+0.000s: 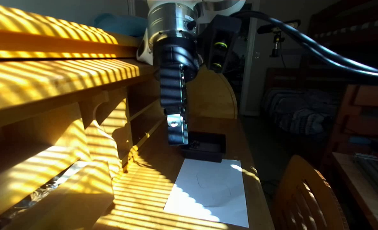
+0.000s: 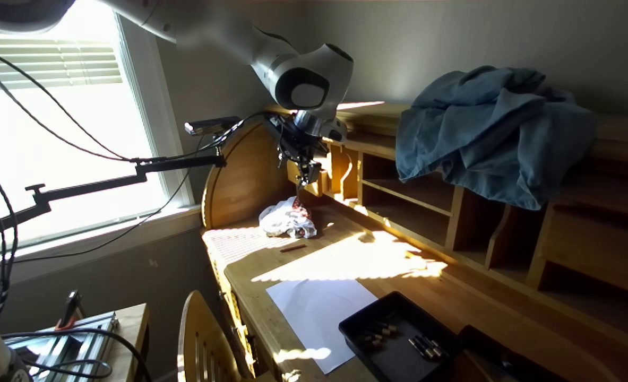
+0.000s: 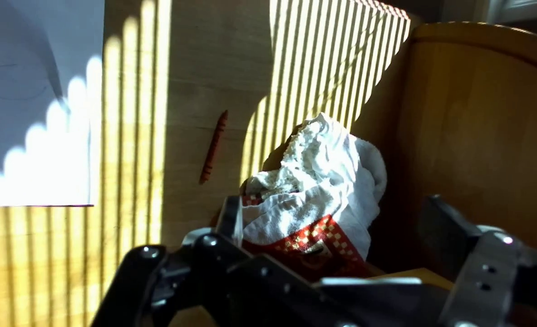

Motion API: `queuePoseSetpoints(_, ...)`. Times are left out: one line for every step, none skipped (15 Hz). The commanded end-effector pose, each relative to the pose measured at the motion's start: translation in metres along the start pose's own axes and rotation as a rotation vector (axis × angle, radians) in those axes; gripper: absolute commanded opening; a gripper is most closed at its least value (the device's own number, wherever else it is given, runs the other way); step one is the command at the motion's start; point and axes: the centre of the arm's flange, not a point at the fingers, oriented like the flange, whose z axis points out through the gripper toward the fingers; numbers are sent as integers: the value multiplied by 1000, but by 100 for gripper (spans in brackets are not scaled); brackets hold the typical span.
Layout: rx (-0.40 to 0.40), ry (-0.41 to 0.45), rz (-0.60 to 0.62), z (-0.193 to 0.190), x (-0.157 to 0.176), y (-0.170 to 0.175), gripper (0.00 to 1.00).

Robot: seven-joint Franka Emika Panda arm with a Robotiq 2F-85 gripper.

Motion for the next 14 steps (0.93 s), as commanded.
queuePoseSetpoints(-6,-2,8,0,1,-1,100)
queuePoseSetpoints(-8,-2,13,0,2,-2,100)
queuePoseSetpoints(-20,3,2,-1,2,-3,100)
queuePoseSetpoints(-42,-1,-15,0,4,-7,100)
queuePoseSetpoints(-58,-5,-45,3,5,-10,100)
queuePoseSetpoints(-80,-18,-70,7,7,-14,100)
queuePoseSetpoints(-92,-22,-95,11,8,-19,100)
queuePoseSetpoints(-89,-19,-112,16,8,-22,100)
queuePoseSetpoints(-86,-12,-116,19,6,-25,100)
queuePoseSetpoints(-83,-5,-112,21,5,-28,100)
queuePoseSetpoints(-90,6,-102,22,4,-30,100)
queuePoseSetpoints(-100,20,-96,23,3,-32,100)
queuePoseSetpoints(-111,32,-93,25,4,-32,100)
queuePoseSetpoints(-120,48,-95,29,5,-32,100)
